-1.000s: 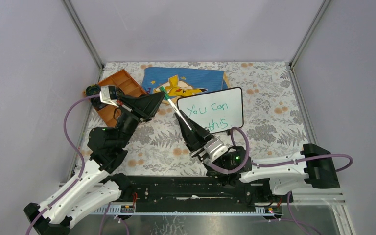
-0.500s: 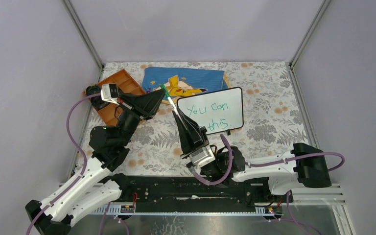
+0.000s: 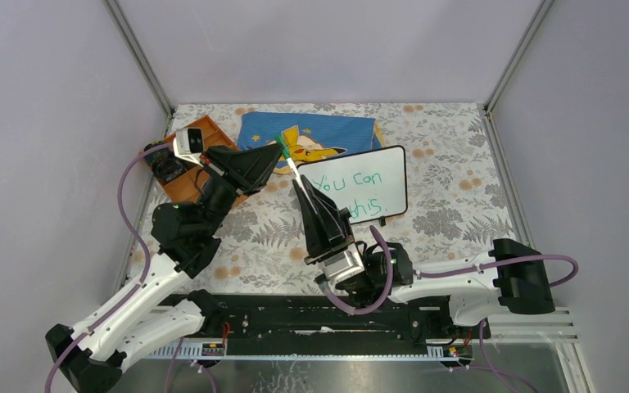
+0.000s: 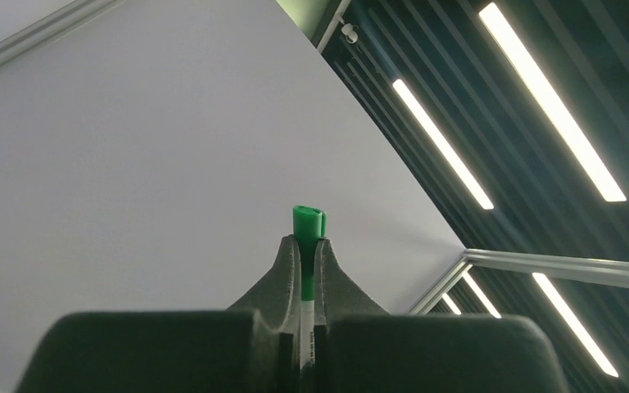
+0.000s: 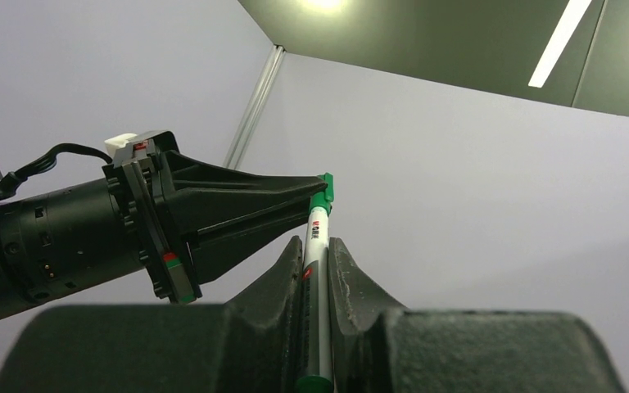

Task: Write a sentence on the whiteboard
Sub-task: Close the whiteboard marker at the center of the board.

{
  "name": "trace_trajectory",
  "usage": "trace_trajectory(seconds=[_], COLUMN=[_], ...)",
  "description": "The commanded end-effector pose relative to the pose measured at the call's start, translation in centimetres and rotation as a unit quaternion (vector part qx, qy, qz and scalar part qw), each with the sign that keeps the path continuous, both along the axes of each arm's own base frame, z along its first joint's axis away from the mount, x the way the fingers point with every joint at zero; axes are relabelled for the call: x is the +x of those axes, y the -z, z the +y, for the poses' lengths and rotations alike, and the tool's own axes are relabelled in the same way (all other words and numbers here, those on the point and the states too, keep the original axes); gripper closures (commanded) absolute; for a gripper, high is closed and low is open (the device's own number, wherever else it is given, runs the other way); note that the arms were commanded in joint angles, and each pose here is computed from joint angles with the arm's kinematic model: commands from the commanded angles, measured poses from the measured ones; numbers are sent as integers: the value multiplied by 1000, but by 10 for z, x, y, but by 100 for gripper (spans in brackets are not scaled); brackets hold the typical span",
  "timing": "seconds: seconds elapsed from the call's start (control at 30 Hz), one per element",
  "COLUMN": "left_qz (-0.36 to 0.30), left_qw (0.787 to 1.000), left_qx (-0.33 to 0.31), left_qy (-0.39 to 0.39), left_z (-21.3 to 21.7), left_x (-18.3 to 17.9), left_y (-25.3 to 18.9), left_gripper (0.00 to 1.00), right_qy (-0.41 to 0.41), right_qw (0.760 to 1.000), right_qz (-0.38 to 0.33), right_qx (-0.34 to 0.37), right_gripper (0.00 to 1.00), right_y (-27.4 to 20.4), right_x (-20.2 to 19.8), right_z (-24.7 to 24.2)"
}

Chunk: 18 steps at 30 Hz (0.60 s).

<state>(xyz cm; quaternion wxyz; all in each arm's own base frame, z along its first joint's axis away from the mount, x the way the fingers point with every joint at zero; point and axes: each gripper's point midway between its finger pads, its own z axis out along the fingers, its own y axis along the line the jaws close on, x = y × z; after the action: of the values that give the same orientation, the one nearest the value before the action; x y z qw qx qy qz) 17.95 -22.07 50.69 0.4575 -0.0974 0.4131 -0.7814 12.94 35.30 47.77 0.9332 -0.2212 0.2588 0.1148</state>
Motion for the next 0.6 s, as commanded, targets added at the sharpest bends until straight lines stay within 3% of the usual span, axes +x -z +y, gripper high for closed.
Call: trace_trajectory(seconds=[0.0,0.57], left_qz=[-35,-62], left_qw=[998,996], left_qx=[29,31], left_qy=[48,52], left_z=[-16,-15], left_x=[-17,-25], left_y=[-2,-16], left_gripper=[100,100], right_qy=[-38,-49], right_qw=[997,995], right_qz=[-42,-35], right_qx=[54,84], right_gripper=[100,100], right_y=[-28,-44], right_x=[-19,-17], right_z=[-9,-9])
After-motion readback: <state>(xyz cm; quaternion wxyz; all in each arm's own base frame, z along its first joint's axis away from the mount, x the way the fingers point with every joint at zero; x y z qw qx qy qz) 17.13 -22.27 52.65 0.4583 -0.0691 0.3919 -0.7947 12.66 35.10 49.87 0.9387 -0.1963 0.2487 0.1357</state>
